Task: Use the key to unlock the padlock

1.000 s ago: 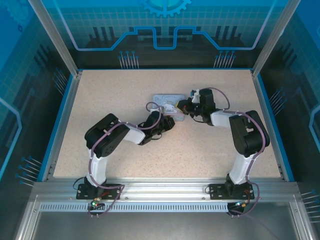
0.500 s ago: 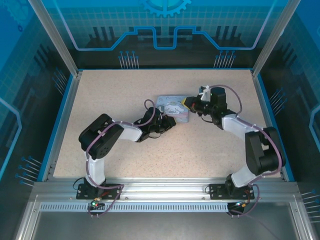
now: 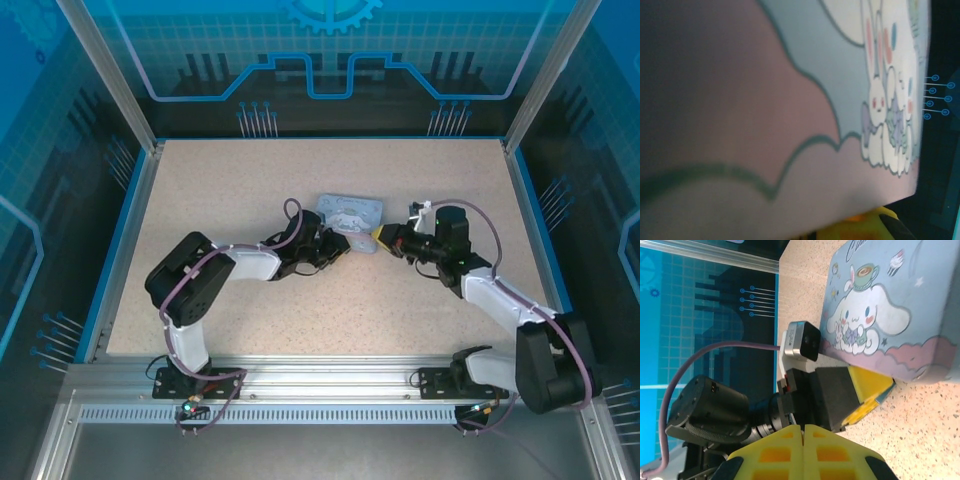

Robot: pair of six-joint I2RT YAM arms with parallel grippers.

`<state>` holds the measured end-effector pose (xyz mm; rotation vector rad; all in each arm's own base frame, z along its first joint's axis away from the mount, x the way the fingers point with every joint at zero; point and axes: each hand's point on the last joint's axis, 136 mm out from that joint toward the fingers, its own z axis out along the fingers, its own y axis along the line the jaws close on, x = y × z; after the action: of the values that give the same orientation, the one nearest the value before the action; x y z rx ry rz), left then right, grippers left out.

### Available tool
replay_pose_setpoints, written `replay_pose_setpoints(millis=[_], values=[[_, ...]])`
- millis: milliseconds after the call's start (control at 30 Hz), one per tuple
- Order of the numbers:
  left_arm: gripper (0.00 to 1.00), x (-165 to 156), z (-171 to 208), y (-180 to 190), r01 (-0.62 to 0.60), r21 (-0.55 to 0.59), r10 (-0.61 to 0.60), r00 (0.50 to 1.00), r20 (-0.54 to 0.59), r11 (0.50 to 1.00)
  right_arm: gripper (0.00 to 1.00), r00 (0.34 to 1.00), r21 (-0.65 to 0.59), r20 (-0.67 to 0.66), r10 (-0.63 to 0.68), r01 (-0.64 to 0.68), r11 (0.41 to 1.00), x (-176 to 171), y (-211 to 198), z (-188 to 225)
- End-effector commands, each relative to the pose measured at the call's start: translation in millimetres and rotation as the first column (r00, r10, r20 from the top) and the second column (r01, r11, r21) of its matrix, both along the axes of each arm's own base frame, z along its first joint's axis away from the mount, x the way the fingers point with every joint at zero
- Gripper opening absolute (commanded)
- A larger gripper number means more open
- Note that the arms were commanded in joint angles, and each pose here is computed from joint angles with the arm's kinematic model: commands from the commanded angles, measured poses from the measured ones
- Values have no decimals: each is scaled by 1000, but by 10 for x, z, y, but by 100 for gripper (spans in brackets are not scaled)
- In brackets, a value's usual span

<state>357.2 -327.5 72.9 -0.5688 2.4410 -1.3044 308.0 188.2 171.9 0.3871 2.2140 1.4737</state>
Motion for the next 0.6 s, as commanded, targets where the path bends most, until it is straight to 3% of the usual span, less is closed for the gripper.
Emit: replay_pose_setpoints(millis=[0, 567], values=[[0, -14, 359, -111, 26, -60, -25, 1000, 17, 998, 0, 999, -3, -44, -2, 2, 1000, -81, 24, -160], [0, -127, 902, -199, 49, -217, -34, 997, 73, 975, 0, 997, 18, -14, -72, 72, 997, 218, 8, -155]])
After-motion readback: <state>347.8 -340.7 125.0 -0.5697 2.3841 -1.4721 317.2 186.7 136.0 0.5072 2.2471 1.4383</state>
